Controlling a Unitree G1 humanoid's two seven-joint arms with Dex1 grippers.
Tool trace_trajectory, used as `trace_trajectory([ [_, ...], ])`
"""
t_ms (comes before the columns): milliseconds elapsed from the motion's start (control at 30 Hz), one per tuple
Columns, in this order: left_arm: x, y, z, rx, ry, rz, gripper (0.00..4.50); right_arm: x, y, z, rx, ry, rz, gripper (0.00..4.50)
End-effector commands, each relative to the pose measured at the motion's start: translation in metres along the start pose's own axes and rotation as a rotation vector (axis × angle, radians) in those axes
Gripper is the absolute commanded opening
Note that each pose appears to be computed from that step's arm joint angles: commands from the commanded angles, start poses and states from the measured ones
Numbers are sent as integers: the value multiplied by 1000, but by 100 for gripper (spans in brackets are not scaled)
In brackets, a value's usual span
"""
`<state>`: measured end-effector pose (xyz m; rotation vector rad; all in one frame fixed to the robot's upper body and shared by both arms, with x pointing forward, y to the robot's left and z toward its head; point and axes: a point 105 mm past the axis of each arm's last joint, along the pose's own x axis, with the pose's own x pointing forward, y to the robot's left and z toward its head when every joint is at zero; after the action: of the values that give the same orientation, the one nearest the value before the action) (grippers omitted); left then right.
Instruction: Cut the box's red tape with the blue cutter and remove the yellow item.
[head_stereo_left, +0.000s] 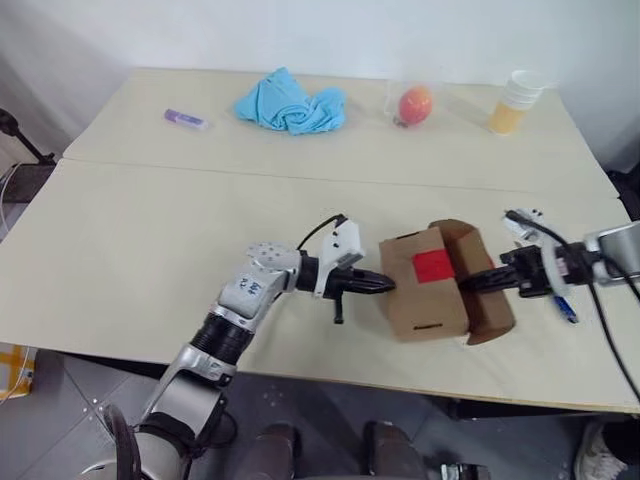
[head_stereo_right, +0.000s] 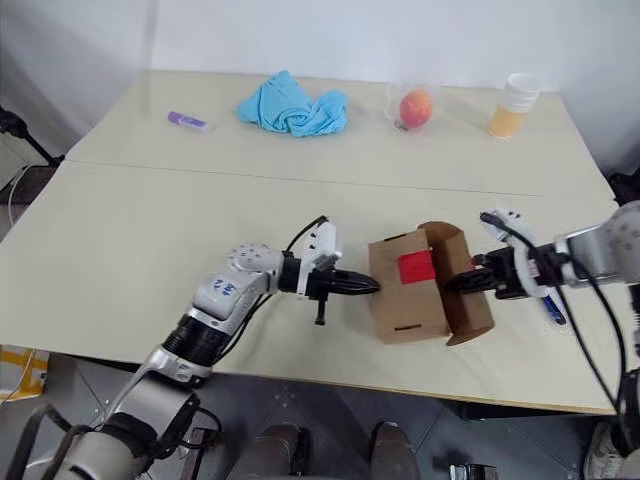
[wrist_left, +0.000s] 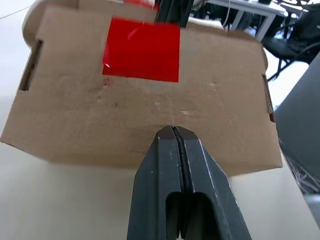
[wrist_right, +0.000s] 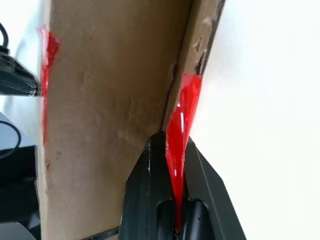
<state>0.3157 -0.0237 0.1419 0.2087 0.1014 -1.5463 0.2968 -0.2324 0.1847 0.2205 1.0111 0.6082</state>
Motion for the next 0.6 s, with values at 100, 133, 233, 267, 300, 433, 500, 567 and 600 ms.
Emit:
trace_trajectory([
  [100,14,-4,-4,-6,13,-5,0,-11,21,8,-77,7,20,1],
  [133,15,-4,-4,-11,10,-1,0,-12,21,8,-90,14,0,1],
  [233,15,-4,-6,-20,5,16,0,-11,28,9,-127,33,-20,1],
  [267,13,-3,-8,-29,3,28,0,-11,35,11,-162,45,-28,1],
  [300,12,-3,-9,-36,2,36,0,-11,39,12,-184,54,-36,1],
  [433,5,-3,-17,-75,3,66,0,-9,45,13,-250,113,-135,1],
  [500,8,-6,-17,-84,-2,63,0,-12,44,10,-256,137,-175,1],
  [567,12,-9,-17,-88,-7,65,0,-14,44,7,-265,157,-212,1],
  [600,15,-10,-16,-90,-13,67,0,-16,44,8,-275,160,-241,1],
])
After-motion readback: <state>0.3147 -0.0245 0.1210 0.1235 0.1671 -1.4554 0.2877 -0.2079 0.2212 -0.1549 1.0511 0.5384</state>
